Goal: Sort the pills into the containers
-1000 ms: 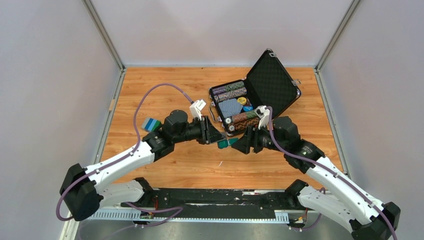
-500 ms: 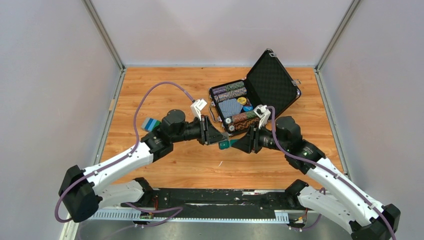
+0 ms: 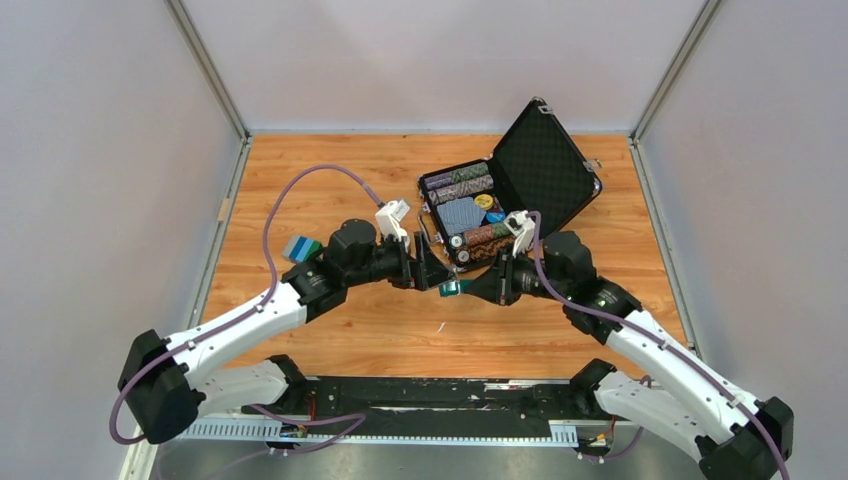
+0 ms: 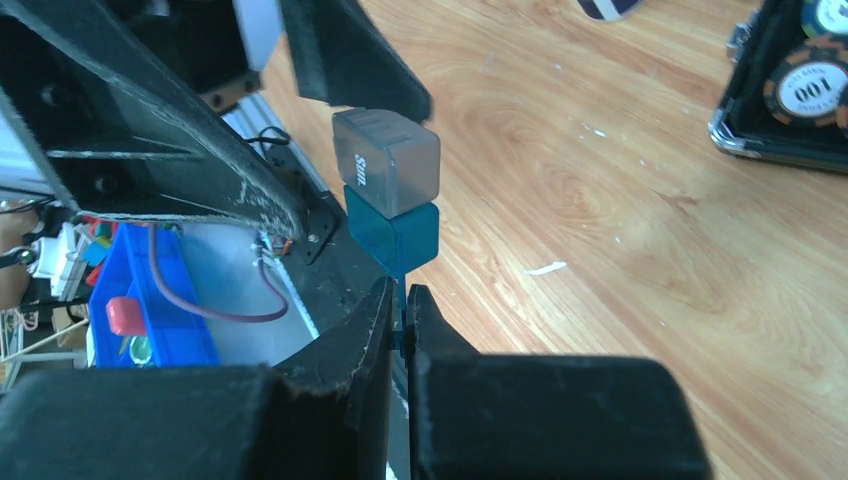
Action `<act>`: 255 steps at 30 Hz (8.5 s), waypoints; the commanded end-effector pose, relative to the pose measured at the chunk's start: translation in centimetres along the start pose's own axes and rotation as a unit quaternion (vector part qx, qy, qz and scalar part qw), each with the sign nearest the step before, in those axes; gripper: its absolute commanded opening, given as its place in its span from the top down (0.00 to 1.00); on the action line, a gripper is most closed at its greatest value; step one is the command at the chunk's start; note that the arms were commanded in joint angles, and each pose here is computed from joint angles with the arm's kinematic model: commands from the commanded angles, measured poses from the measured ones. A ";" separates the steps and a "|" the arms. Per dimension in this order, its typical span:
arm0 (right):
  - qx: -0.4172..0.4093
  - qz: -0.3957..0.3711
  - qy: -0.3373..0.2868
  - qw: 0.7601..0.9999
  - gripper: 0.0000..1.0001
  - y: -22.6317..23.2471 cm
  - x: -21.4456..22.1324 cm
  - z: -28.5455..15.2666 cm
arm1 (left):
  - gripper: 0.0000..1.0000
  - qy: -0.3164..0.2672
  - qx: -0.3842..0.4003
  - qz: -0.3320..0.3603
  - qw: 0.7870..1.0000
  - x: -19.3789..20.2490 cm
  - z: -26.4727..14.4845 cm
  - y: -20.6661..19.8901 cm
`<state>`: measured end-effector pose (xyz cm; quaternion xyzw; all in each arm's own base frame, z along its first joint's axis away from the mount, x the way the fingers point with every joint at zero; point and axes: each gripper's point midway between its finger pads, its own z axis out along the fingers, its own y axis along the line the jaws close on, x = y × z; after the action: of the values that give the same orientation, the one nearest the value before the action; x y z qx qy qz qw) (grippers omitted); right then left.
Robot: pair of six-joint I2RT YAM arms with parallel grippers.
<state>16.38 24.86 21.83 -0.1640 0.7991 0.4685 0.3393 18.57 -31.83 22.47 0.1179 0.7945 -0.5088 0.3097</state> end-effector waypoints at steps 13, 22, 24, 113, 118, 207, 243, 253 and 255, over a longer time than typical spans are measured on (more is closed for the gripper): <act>0.136 0.108 0.149 0.973 1.00 -8.5 8.0 3.6 | 0.00 -0.096 -0.295 0.044 0.949 -3.7 -6.8 8.5; 0.188 0.134 0.183 0.956 0.91 -10.9 9.7 4.1 | 0.00 -0.082 -0.296 0.041 0.951 -2.6 -6.2 9.4; 0.200 0.135 0.183 0.953 0.88 -11.2 9.6 4.1 | 0.00 -0.083 -0.296 0.043 0.951 -2.6 -6.2 9.5; 0.054 -0.029 0.090 0.994 0.88 3.1 -6.9 3.8 | 0.16 -0.081 0.059 0.386 0.917 -3.3 -1.7 -1.1; 0.027 -0.028 0.091 0.995 0.88 4.0 -7.0 3.0 | 0.28 -0.034 0.115 0.406 0.906 -1.0 -1.5 -1.9; -0.132 -0.097 0.018 0.986 1.00 5.1 -7.9 2.3 | 1.00 -0.005 0.031 0.366 0.930 -4.1 -0.8 -1.1; 0.067 0.143 -0.068 0.985 0.15 3.6 -10.3 3.6 | 1.00 0.011 -0.009 0.380 0.925 -3.7 -1.3 1.0; 0.034 0.112 -0.084 0.990 0.96 4.6 -11.0 3.5 | 1.00 0.016 0.000 0.378 0.926 -2.9 -1.9 0.9; 0.003 0.047 -0.089 0.995 1.00 5.4 -11.3 2.9 | 1.00 0.019 0.006 0.378 0.926 -2.7 -2.0 0.7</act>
<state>21.88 29.63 27.81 -0.0126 0.8336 0.4633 0.3004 21.91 -28.59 21.91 0.4028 0.7307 -0.3194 0.4493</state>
